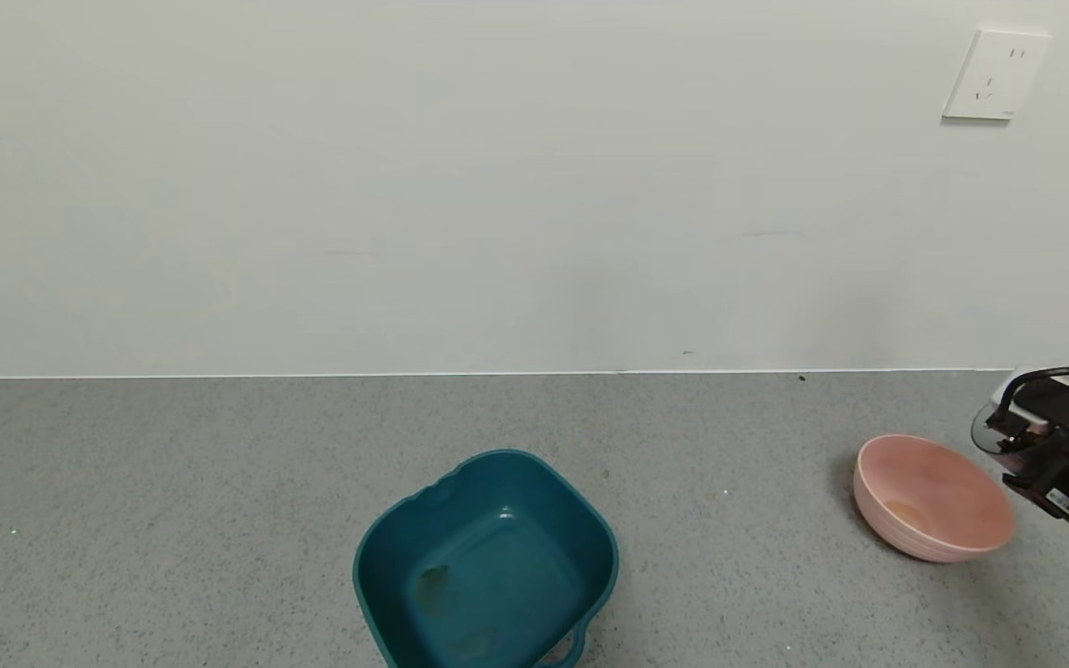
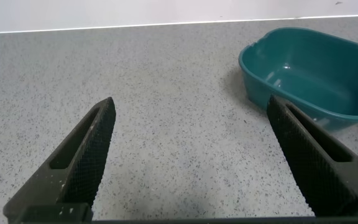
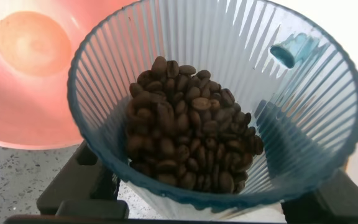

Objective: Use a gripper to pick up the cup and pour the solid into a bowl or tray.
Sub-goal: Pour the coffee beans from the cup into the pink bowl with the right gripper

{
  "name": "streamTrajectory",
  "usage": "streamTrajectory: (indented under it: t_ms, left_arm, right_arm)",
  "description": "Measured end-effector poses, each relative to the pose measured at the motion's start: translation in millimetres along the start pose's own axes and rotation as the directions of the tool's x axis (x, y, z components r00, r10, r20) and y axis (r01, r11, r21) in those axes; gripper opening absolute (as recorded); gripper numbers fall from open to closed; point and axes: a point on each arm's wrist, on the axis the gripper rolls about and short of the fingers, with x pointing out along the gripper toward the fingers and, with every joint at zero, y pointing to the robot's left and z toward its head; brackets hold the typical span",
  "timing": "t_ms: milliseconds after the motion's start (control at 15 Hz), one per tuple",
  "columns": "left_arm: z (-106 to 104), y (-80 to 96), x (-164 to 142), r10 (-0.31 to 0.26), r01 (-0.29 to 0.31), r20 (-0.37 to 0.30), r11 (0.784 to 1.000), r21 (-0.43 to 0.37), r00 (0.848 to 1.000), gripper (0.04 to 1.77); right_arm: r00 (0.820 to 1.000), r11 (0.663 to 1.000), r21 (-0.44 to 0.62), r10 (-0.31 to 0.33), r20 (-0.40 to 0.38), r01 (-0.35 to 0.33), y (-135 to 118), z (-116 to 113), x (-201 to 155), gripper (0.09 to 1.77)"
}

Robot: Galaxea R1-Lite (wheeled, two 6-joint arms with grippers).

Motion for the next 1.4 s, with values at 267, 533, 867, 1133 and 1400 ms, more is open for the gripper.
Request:
streamTrajectory:
  t_ms: [267,533,867,1133,1400]
  left_arm:
    - [0,0.0,0,0.0,0.0,0.0,1.0,0.0,1.0,1.75]
    - [0,0.0,0,0.0,0.0,0.0,1.0,0.0,1.0,1.75]
    - [0,0.0,0,0.0,0.0,0.0,1.0,0.0,1.0,1.75]
    - [0,0.0,0,0.0,0.0,0.0,1.0,0.0,1.0,1.75]
    - [0,0.0,0,0.0,0.0,0.0,1.0,0.0,1.0,1.75]
  right_arm:
    - [1.0,0.999,-0.048,0.0,-0.028,-0.002,3,-1,6,1.39]
    - [0.999,0.996,-0.092,0.0,-0.047,-0.005,9,4,10,1.39]
    - [0.997,0.989,-0.151,-0.012,-0.074,0.0,16,10,13,1.39]
    - [0.996,0.978,-0.206,-0.035,-0.083,0.017,18,14,14,1.39]
    - [0.993,0.968,-0.249,-0.052,-0.102,0.025,22,19,16,1.39]
